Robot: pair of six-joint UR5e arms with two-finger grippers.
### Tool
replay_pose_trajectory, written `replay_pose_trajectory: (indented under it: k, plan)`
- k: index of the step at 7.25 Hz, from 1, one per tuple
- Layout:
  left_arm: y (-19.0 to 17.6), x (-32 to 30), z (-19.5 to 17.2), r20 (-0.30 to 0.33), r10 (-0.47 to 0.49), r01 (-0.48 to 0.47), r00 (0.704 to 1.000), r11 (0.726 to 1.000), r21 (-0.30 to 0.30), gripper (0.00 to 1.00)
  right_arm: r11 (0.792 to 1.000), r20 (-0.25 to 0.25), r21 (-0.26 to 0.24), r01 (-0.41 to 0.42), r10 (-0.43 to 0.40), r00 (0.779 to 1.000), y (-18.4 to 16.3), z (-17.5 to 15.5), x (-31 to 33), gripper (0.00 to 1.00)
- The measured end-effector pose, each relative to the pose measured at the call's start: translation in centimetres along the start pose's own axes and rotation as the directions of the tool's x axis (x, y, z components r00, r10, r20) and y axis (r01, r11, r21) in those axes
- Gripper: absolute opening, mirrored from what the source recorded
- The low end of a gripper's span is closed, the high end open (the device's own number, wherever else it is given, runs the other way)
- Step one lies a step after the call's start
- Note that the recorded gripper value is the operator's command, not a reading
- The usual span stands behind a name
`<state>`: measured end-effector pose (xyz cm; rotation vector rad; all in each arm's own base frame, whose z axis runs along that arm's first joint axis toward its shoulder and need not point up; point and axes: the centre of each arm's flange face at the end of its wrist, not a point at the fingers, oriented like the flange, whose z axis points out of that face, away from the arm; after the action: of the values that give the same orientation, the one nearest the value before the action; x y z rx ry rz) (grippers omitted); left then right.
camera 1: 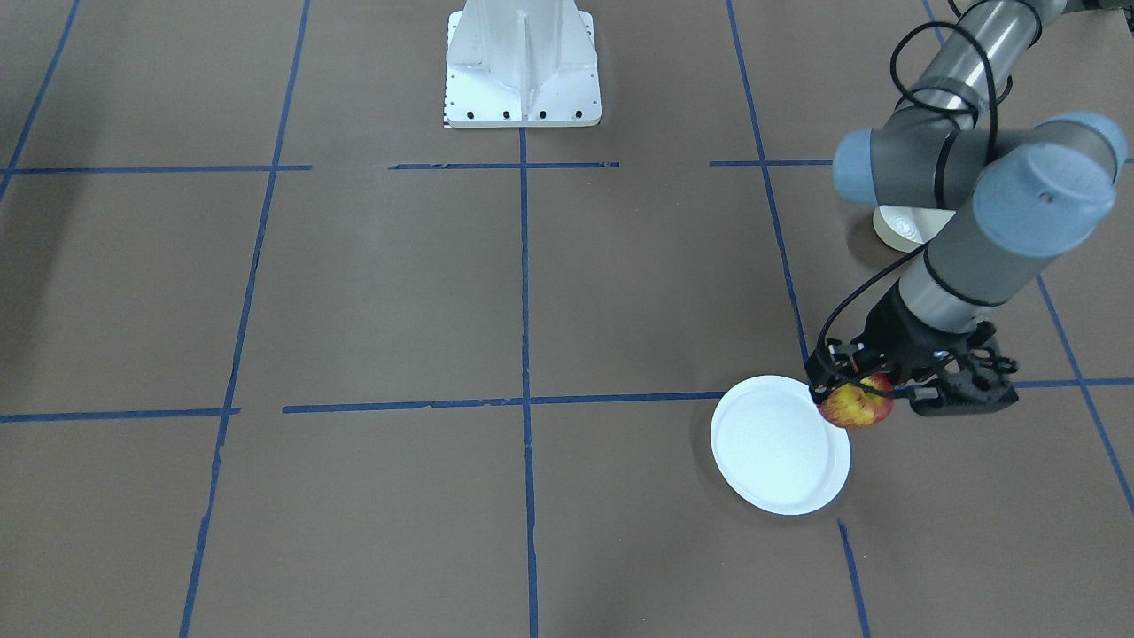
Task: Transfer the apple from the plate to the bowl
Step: 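Lift the apple with the left gripper and carry it toward the white bowl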
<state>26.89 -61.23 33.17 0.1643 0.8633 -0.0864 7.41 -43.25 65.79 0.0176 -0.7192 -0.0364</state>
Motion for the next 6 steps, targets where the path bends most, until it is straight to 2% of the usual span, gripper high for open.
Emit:
replay_pose_trajectory:
  k: [1, 3, 4, 6]
  plan:
    - [3.3, -2.2, -3.7, 0.025, 0.044, -0.044, 0.999, 0.999, -0.011, 0.33, 1.000, 0.000, 0.000, 0.000, 0.000, 1.000, 0.0, 0.0, 0.0, 1.00]
    - [10.0, -10.1, -8.9, 0.067, 0.079, -0.078, 0.995, 0.997, -0.003, 0.33, 1.000, 0.000, 0.000, 0.000, 0.000, 1.000, 0.0, 0.0, 0.0, 1.00]
    - [13.5, -14.6, -10.2, 0.083, 0.091, -0.092, 0.992, 0.996, 0.003, 0.34, 1.000, 0.000, 0.000, 0.000, 0.000, 1.000, 0.0, 0.0, 0.0, 1.00]
    - [19.4, -21.9, -9.7, 0.081, 0.103, -0.105, 0.991, 0.994, 0.028, 0.33, 1.000, 0.000, 0.000, 0.000, 0.000, 1.000, 0.0, 0.0, 0.0, 1.00]
